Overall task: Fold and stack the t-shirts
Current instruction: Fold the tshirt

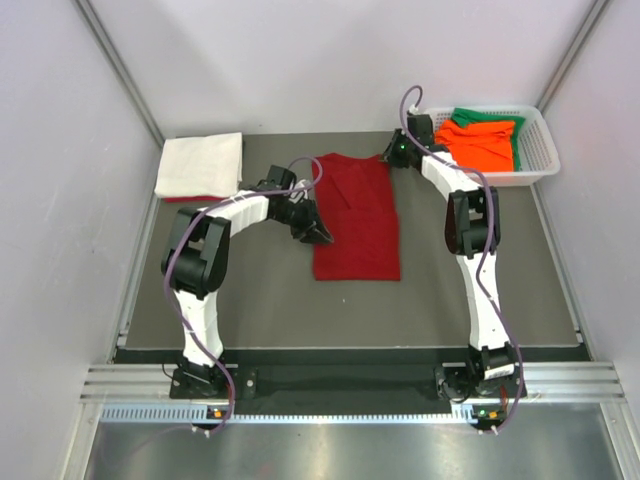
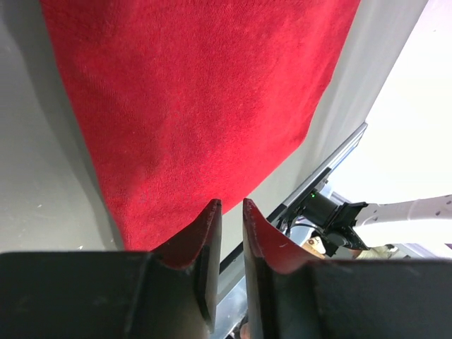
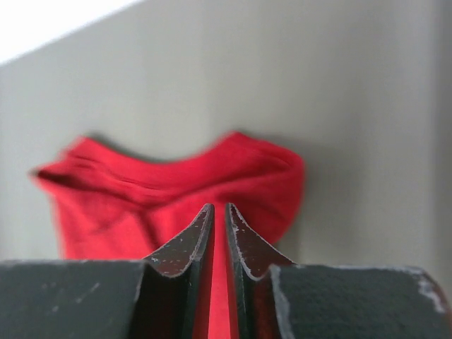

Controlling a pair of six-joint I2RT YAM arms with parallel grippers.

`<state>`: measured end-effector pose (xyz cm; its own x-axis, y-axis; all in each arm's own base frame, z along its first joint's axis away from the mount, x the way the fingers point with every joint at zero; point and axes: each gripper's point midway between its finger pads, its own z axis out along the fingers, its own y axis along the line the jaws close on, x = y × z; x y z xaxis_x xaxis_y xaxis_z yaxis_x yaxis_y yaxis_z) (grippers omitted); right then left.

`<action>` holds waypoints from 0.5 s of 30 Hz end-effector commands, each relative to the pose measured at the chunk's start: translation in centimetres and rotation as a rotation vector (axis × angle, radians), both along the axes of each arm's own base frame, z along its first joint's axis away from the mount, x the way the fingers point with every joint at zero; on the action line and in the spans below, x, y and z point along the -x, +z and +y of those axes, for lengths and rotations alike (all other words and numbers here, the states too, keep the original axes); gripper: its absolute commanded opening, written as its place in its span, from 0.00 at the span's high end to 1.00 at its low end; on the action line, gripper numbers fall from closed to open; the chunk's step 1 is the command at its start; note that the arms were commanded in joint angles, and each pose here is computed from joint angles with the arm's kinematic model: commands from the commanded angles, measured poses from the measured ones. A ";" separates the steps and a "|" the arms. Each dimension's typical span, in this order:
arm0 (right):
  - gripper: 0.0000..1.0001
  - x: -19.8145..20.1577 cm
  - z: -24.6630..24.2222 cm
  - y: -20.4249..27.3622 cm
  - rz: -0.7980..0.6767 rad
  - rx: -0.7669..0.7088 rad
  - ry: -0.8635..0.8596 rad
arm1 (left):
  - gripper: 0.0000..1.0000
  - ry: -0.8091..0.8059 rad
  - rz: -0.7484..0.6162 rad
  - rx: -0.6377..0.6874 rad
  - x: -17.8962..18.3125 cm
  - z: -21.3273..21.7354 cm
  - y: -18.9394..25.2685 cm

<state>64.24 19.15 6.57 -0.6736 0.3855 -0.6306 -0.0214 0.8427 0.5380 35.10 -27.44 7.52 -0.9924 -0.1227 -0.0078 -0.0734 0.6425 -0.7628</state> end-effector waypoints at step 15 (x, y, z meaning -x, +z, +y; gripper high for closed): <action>0.64 -1.8 -3.3 7.4 -0.151 0.188 0.004 | 0.67 0.056 -0.078 -0.048 -0.4 1.4 3.3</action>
<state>65.60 16.22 8.08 -0.6365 0.2552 -0.7278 -0.0533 0.9269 0.3716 35.32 -26.76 8.01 -0.9898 -0.1411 -0.0191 -0.0805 0.6652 -0.7423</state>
